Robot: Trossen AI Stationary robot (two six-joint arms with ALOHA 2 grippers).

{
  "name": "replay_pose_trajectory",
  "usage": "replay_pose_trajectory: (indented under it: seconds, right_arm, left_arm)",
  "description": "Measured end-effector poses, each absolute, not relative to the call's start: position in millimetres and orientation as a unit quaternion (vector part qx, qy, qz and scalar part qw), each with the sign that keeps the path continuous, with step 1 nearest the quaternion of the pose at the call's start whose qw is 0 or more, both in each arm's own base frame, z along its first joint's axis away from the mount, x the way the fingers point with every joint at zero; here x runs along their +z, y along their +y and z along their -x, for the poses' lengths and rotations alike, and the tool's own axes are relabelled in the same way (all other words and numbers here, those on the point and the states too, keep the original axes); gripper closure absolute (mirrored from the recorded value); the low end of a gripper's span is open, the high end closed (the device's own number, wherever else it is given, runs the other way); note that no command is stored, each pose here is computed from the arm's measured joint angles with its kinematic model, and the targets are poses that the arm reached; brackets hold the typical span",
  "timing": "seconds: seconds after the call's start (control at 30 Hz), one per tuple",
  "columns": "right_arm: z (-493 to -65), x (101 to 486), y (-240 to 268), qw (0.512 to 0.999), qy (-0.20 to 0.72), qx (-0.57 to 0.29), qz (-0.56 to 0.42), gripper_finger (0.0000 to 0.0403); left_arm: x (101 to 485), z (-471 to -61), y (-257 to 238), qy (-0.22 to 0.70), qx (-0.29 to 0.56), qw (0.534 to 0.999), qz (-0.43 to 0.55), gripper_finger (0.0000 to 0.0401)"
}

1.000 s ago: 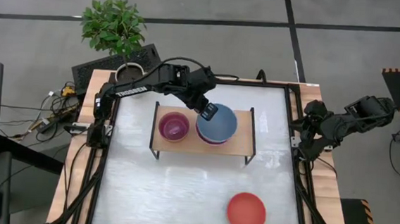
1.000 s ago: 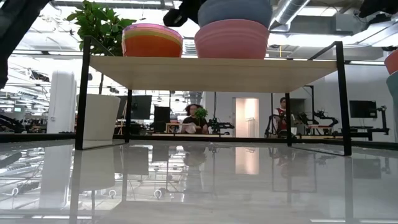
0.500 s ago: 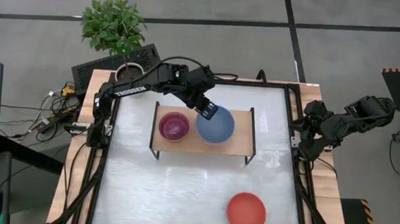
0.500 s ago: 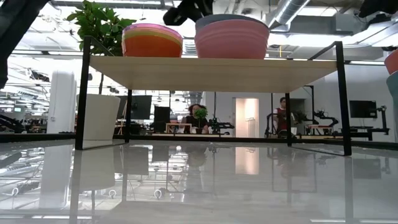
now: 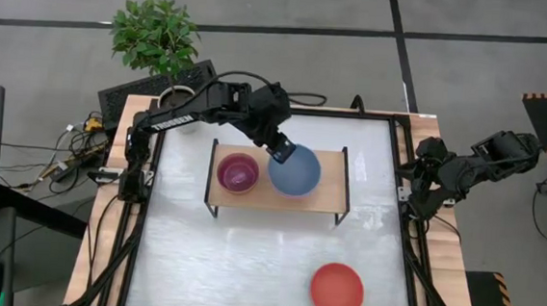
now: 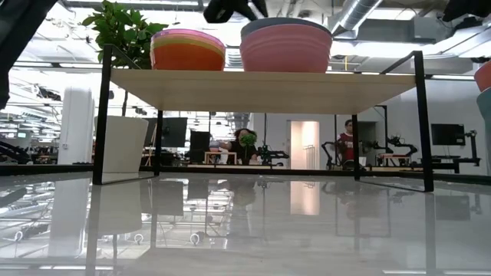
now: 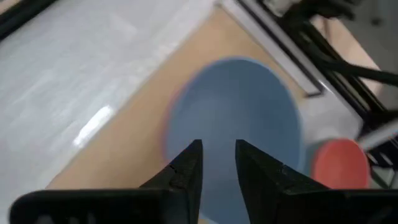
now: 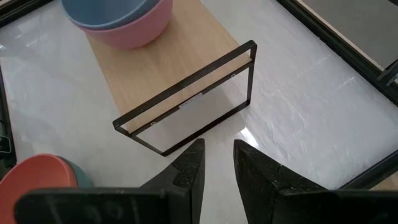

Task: Place and stack bowls onto a shelf
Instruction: Stack the large blue bowl on top of the pink bowl on the shelf, then stack the large orange bowl on top of the blue bowl on the shelf

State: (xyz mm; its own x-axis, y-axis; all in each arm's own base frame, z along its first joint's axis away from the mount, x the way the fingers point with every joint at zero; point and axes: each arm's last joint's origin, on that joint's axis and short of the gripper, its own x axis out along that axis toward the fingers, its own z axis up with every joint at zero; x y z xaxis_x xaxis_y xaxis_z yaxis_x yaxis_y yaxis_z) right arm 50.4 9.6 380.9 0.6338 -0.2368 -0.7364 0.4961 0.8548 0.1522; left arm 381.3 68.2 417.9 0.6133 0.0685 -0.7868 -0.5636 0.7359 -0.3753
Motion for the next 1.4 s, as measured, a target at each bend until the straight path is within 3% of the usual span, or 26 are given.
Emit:
replay_pose_trajectory:
  seconds: [0.27,0.77,1.0,1.17,1.4]
  right_arm:
    - [-50,381,10,0.887,0.375,-0.207,-0.173,0.029]
    - [-50,381,10,0.887,0.375,-0.207,-0.173,0.029]
    - [-50,381,10,0.887,0.375,-0.207,-0.173,0.029]
    - [-50,381,10,0.887,0.375,-0.207,-0.173,0.029]
    - [-50,381,10,0.887,0.375,-0.207,-0.173,0.029]
  left_arm:
    - [405,-386,61,0.439,0.188,0.833,0.28,0.0395]
    - [373,-390,70,0.478,0.237,0.798,0.279,0.0401]
    - [379,-388,69,0.476,0.234,0.798,0.286,0.0401]
    - [406,-385,59,0.435,0.201,0.827,0.294,0.0401]
    - [421,-408,5,0.351,0.092,0.888,0.283,0.0401]
